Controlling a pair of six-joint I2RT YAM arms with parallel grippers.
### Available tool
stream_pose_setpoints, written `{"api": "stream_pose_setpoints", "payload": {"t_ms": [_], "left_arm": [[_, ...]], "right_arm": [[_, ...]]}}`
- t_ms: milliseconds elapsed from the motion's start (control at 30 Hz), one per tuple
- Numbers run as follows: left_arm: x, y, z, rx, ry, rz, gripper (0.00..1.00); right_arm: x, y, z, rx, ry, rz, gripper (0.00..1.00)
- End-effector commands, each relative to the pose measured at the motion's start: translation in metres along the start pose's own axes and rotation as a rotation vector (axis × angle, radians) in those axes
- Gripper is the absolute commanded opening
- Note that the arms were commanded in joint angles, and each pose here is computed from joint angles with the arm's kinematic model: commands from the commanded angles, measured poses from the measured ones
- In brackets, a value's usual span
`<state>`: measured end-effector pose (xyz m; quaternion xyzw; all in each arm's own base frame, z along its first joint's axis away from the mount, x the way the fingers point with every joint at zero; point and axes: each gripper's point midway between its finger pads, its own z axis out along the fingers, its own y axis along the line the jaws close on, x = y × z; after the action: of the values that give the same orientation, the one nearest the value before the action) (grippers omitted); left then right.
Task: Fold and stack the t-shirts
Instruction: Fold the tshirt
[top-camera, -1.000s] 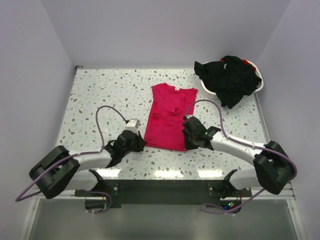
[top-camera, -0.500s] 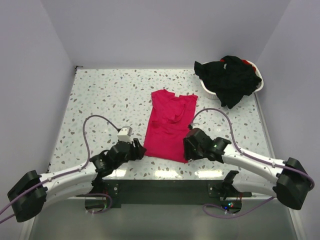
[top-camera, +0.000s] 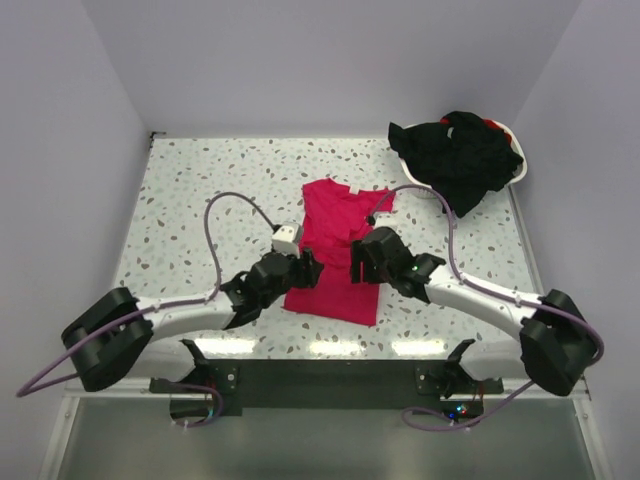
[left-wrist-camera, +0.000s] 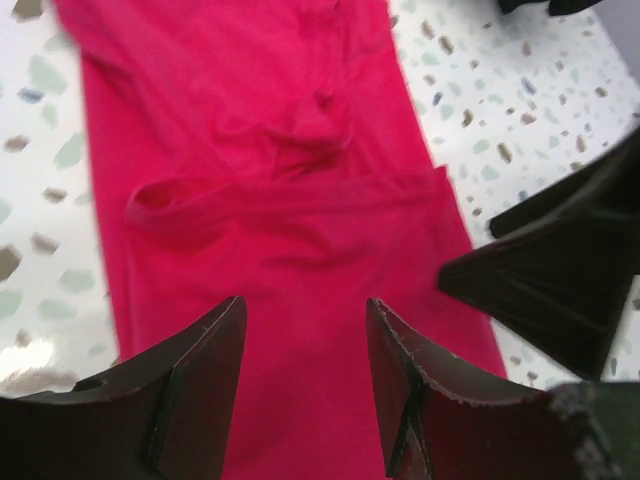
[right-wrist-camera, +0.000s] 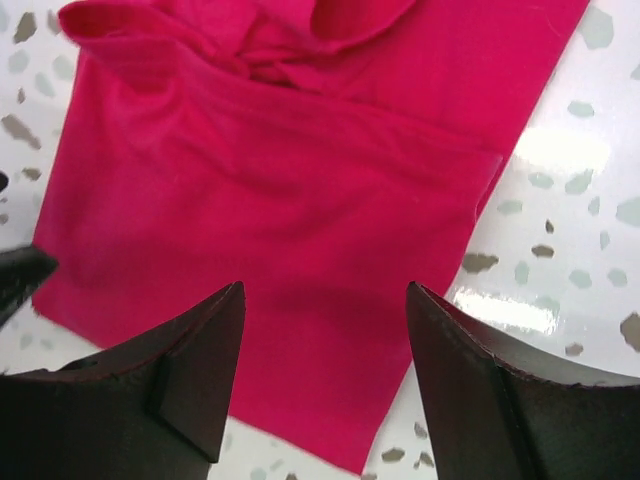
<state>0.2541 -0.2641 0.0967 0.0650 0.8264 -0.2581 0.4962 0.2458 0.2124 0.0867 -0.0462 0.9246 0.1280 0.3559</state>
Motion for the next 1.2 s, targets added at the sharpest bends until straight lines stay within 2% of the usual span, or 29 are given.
{"api": "stream_pose_setpoints", "payload": {"t_ms": [0,67,167,400,567,833,967,1033,1133,1167], "left_arm": [[-0.049,-0.044,0.026,0.153,-0.159,0.041,0.56],[-0.051,-0.051,0.037,0.190,-0.172,0.043,0.55],[-0.028,-0.041,0.058,0.169,-0.112,0.041,0.54],[0.032,0.005,0.070,0.037,0.010,0.031,0.53],[0.066,0.030,0.059,-0.044,0.104,0.008,0.53],[0.092,0.038,0.024,-0.060,0.180,-0.052,0.53],[0.095,0.025,0.008,-0.022,0.194,-0.067,0.53],[0.089,0.024,0.002,-0.021,0.178,-0.069,0.54],[0.056,0.025,-0.009,-0.050,0.095,-0.059,0.57],[0.040,0.030,-0.018,-0.083,0.060,-0.037,0.61]], "right_arm": [[-0.041,0.019,0.022,-0.067,-0.096,0.012,0.69],[-0.042,0.022,0.033,-0.080,-0.089,0.012,0.69],[-0.035,0.020,0.053,-0.070,-0.060,0.001,0.69],[0.003,0.008,0.078,-0.028,0.049,-0.007,0.68],[0.033,-0.001,0.076,-0.017,0.133,0.004,0.67],[0.079,-0.001,0.050,-0.020,0.209,0.025,0.66],[0.087,0.006,0.036,-0.055,0.222,0.030,0.66],[0.075,0.011,0.028,-0.069,0.202,0.019,0.66],[0.035,0.023,0.015,-0.087,0.115,-0.008,0.68],[0.023,0.028,0.013,-0.098,0.087,-0.015,0.69]]}}
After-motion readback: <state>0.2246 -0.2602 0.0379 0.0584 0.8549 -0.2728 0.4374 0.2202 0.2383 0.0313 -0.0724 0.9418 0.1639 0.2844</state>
